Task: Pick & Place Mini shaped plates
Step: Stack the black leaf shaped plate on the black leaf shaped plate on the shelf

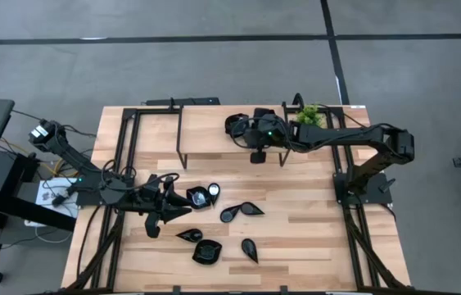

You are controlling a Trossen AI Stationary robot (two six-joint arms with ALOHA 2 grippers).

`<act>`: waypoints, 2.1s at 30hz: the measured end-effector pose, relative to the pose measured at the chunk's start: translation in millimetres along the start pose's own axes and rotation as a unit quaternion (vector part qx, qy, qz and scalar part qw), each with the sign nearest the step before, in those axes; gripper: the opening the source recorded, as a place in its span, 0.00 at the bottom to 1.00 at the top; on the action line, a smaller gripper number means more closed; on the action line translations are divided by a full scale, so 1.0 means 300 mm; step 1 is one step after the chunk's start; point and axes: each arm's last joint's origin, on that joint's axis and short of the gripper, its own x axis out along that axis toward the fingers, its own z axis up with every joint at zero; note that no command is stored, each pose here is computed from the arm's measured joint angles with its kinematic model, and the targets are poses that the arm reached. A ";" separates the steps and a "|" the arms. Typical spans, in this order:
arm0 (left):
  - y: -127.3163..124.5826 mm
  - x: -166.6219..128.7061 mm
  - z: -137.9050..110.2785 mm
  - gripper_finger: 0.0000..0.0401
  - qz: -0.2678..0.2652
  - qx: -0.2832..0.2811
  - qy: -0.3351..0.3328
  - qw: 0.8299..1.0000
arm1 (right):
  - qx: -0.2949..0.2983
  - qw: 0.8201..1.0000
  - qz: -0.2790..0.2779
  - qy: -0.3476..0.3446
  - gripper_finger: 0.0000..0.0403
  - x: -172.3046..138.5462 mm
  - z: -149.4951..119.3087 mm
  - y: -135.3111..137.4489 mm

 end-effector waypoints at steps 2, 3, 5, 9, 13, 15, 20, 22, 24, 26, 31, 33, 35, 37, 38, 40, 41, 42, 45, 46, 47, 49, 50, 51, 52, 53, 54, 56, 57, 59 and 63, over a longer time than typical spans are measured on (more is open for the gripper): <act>0.000 0.000 0.000 0.28 0.000 0.000 0.000 1.000 | 0.000 1.000 -0.008 0.005 0.22 0.000 -0.001 -0.001; 0.000 0.000 0.000 0.28 0.000 0.000 0.000 1.000 | 0.000 1.000 -0.011 0.006 0.22 0.000 -0.001 -0.002; 0.000 0.000 0.000 0.28 0.000 0.000 0.000 1.000 | 0.000 1.000 -0.017 0.010 0.22 -0.002 -0.002 -0.004; 0.000 0.000 0.000 0.28 0.000 0.000 0.000 1.000 | 0.000 0.999 -0.033 0.017 0.22 -0.005 -0.003 -0.009; 0.000 0.000 0.000 0.28 0.000 0.000 0.000 1.000 | 0.003 0.999 -0.047 0.019 0.22 -0.014 -0.002 -0.018; 0.000 0.000 0.000 0.28 0.000 -0.001 -0.001 1.000 | 0.005 0.998 -0.051 0.021 0.22 -0.019 -0.004 -0.026; 0.000 0.000 0.000 0.28 0.000 -0.001 -0.001 1.000 | 0.008 0.996 -0.082 0.033 0.22 -0.030 -0.006 -0.042; 0.000 0.000 0.001 0.28 -0.001 -0.001 -0.001 1.000 | 0.009 0.996 -0.084 0.032 0.22 -0.037 -0.005 -0.046; 0.000 0.000 0.001 0.28 -0.001 -0.001 -0.001 1.000 | 0.009 0.996 -0.083 0.029 0.22 -0.044 -0.003 -0.047; -0.001 0.000 0.001 0.28 -0.001 -0.001 -0.001 1.000 | 0.008 0.997 -0.076 0.025 0.22 -0.050 0.001 -0.043; -0.001 0.000 0.002 0.28 -0.001 -0.002 -0.003 1.000 | -0.004 0.998 -0.060 0.030 0.22 -0.059 0.003 -0.024; -0.001 0.000 0.002 0.28 -0.002 -0.002 -0.003 1.000 | -0.007 0.998 -0.056 0.026 0.22 -0.061 0.009 -0.014; -0.001 0.000 0.002 0.28 -0.002 -0.002 -0.003 1.000 | -0.010 0.998 -0.051 0.022 0.22 -0.065 0.017 -0.002; -0.001 0.000 0.003 0.28 -0.002 -0.003 -0.004 1.000 | -0.014 0.999 -0.048 0.015 0.22 -0.070 0.027 0.012; -0.002 0.000 0.003 0.28 -0.002 -0.003 -0.004 1.000 | -0.015 0.999 -0.046 0.009 0.22 -0.077 0.033 0.018; -0.002 0.000 0.004 0.28 -0.003 -0.004 -0.005 1.000 | -0.010 0.999 -0.044 -0.006 0.22 -0.093 0.050 0.030; -0.002 0.000 0.004 0.28 -0.003 -0.004 -0.005 1.000 | -0.006 0.999 -0.042 -0.014 0.22 -0.103 0.059 0.036; -0.002 0.000 0.004 0.28 -0.003 -0.004 -0.006 1.000 | -0.003 0.999 -0.040 -0.022 0.22 -0.117 0.067 0.042; -0.003 0.000 0.005 0.28 -0.003 -0.004 -0.006 1.000 | 0.005 0.997 -0.039 -0.061 0.22 -0.166 0.102 0.057; -0.003 0.000 0.005 0.28 -0.004 -0.005 -0.007 1.000 | 0.007 0.997 -0.037 -0.072 0.22 -0.181 0.112 0.063; -0.003 0.000 0.006 0.28 -0.004 -0.006 -0.008 1.000 | 0.009 0.996 -0.034 -0.083 0.22 -0.198 0.121 0.070; -0.003 0.000 0.006 0.28 -0.005 -0.006 -0.009 1.000 | 0.013 0.994 -0.026 -0.103 0.22 -0.236 0.138 0.084; -0.004 0.000 0.007 0.28 -0.005 -0.006 -0.009 1.000 | 0.016 0.993 -0.022 -0.114 0.22 -0.258 0.146 0.090; -0.004 0.000 0.007 0.28 -0.005 -0.006 -0.009 1.000 | 0.021 0.992 -0.018 -0.126 0.22 -0.279 0.154 0.097; -0.004 0.000 0.007 0.28 -0.005 -0.006 -0.009 1.000 | 0.026 0.990 -0.013 -0.137 0.22 -0.299 0.162 0.103; -0.004 0.000 0.007 0.28 -0.005 -0.006 -0.009 1.000 | 0.032 0.989 -0.007 -0.147 0.22 -0.319 0.168 0.111; -0.004 0.000 0.007 0.28 -0.005 -0.006 -0.009 1.000 | 0.039 0.987 -0.001 -0.157 0.22 -0.339 0.174 0.119; -0.004 0.000 0.008 0.28 -0.005 -0.007 -0.011 1.000 | 0.055 0.983 0.012 -0.176 0.22 -0.379 0.185 0.132; -0.004 0.000 0.008 0.28 -0.006 -0.008 -0.011 1.000 | 0.065 0.980 0.020 -0.186 0.22 -0.400 0.190 0.138; -0.004 0.000 0.009 0.28 -0.006 -0.008 -0.012 1.000 | 0.085 0.975 0.035 -0.201 0.22 -0.433 0.198 0.151; -0.008 0.000 0.016 0.28 -0.011 -0.015 -0.022 1.000 | 0.135 0.962 0.071 -0.225 0.22 -0.493 0.209 0.178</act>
